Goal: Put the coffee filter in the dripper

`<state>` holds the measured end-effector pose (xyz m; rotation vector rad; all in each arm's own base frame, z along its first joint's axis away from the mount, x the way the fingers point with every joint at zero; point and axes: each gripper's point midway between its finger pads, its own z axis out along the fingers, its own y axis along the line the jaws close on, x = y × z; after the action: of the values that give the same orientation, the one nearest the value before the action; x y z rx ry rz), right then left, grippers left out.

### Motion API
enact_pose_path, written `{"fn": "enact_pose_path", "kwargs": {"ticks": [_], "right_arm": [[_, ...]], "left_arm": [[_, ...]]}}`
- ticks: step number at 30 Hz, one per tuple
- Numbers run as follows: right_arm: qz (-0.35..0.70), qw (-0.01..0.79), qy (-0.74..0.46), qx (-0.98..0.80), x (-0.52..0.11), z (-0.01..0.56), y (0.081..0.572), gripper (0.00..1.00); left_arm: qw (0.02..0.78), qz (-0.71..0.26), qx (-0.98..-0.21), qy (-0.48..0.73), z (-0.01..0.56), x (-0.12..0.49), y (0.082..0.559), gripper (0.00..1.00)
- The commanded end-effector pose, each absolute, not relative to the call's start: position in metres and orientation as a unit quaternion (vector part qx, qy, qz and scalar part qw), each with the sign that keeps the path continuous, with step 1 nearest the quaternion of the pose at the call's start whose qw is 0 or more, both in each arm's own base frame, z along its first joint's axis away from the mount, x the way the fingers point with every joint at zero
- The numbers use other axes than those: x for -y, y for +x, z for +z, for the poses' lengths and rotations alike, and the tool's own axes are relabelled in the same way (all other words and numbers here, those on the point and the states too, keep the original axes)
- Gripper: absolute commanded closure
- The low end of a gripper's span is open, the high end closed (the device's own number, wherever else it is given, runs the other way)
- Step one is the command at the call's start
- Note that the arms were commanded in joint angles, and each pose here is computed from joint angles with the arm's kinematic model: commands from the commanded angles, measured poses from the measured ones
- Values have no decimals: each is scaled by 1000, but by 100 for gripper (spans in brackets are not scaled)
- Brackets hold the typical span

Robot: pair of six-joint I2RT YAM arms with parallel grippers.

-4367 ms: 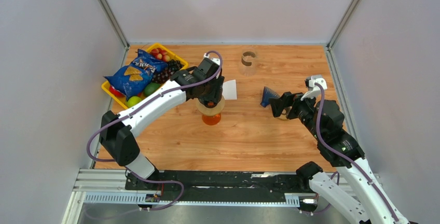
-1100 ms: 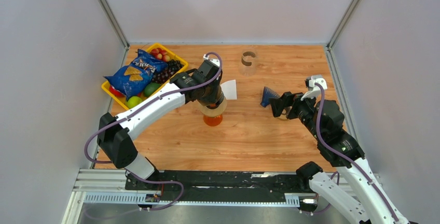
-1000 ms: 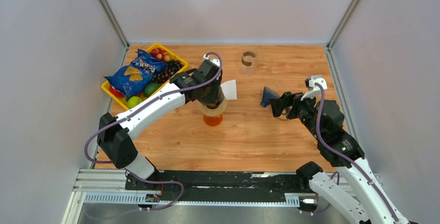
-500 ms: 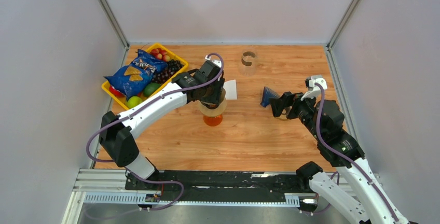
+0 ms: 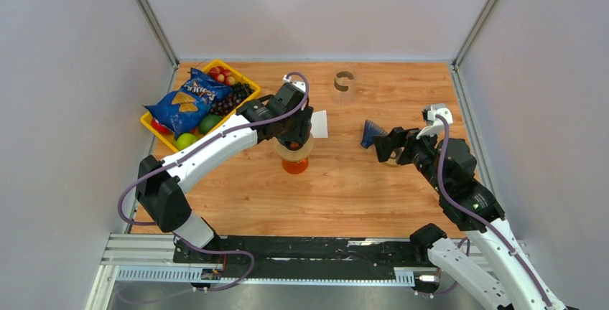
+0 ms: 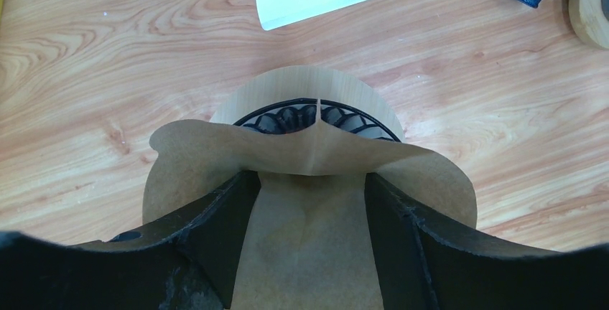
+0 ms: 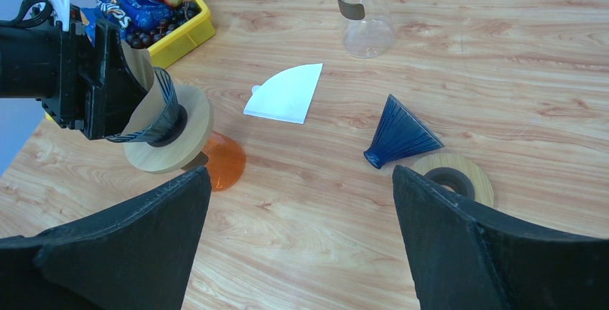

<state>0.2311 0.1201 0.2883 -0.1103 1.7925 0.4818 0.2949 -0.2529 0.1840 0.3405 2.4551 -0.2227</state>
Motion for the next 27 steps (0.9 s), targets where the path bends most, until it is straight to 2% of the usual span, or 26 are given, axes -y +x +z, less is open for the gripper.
{"fn": "enact_pose_path", "kwargs": {"ticks": [1, 4, 8, 10, 21, 27], "right_arm": [[204, 609, -45, -765, -117, 294, 233, 0], [202, 610, -44, -765, -117, 293, 233, 0], [201, 610, -43, -765, -116, 294, 233, 0], [201, 609, -42, -766, -116, 293, 233, 0], [201, 610, -43, -765, -116, 294, 233, 0], [201, 610, -43, -765, -116, 294, 233, 0]], "left_arm": [[316, -89, -935, 131, 185, 254, 291, 29], [318, -92, -934, 133, 186, 254, 291, 32], [318, -99, -933, 136, 187, 258, 291, 43], [319, -102, -932, 137, 187, 259, 291, 45], [332, -101, -928, 135, 198, 260, 295, 47], [335, -101, -927, 132, 202, 260, 294, 52]]}}
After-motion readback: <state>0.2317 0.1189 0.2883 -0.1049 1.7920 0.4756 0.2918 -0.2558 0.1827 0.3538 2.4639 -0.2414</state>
